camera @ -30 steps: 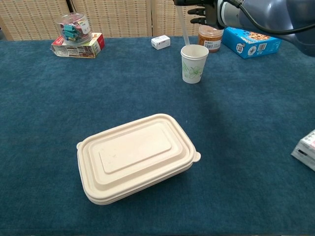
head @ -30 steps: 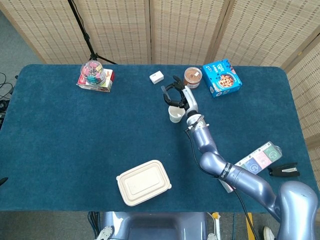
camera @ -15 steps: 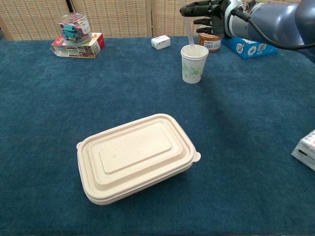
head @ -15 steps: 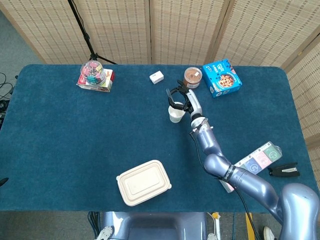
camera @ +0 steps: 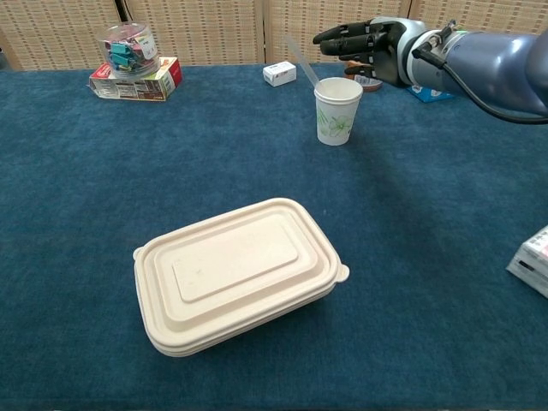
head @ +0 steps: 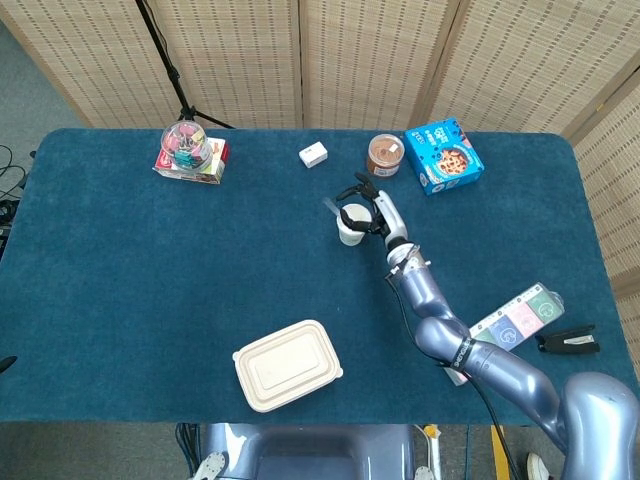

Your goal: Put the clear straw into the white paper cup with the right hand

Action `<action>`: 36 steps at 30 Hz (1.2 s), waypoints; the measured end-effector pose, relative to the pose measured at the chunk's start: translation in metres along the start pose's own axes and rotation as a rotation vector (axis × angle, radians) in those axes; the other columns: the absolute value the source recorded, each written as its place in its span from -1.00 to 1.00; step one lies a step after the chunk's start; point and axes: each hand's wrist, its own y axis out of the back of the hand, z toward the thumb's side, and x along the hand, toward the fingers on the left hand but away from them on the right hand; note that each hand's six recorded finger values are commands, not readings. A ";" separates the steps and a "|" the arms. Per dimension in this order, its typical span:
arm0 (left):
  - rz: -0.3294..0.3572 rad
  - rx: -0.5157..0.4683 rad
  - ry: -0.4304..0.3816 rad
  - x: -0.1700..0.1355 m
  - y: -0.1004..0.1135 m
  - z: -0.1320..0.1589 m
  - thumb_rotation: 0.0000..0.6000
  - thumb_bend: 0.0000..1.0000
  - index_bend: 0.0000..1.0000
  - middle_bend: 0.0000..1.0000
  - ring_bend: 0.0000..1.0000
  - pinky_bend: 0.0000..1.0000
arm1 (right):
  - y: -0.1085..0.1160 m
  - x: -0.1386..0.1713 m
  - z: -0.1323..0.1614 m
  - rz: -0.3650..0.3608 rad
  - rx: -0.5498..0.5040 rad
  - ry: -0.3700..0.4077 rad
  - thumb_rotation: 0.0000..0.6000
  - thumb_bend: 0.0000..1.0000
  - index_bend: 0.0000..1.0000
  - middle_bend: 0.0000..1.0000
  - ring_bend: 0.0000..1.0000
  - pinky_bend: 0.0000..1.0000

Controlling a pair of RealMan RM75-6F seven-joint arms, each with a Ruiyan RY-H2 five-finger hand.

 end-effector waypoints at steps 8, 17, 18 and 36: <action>0.000 0.001 -0.004 -0.001 0.000 0.000 1.00 -1.00 -1.00 -1.00 -1.00 -1.00 | 0.004 0.005 0.006 -0.003 0.011 0.046 1.00 -0.13 -0.84 -1.00 -1.00 -1.00; -0.001 0.008 -0.014 -0.002 -0.001 0.003 1.00 -1.00 -1.00 -1.00 -1.00 -1.00 | 0.013 0.023 0.044 -0.011 0.029 0.170 1.00 -0.58 -0.93 -1.00 -1.00 -1.00; 0.000 0.009 -0.016 -0.003 -0.001 0.003 1.00 -1.00 -1.00 -1.00 -1.00 -1.00 | 0.016 0.028 0.051 -0.015 0.049 0.191 1.00 -0.70 -0.95 -1.00 -1.00 -1.00; 0.042 0.045 -0.060 -0.018 -0.004 0.011 1.00 -1.00 -1.00 -1.00 -1.00 -1.00 | 0.115 0.136 0.037 -0.199 0.968 0.209 1.00 -1.00 -1.00 -1.00 -1.00 -1.00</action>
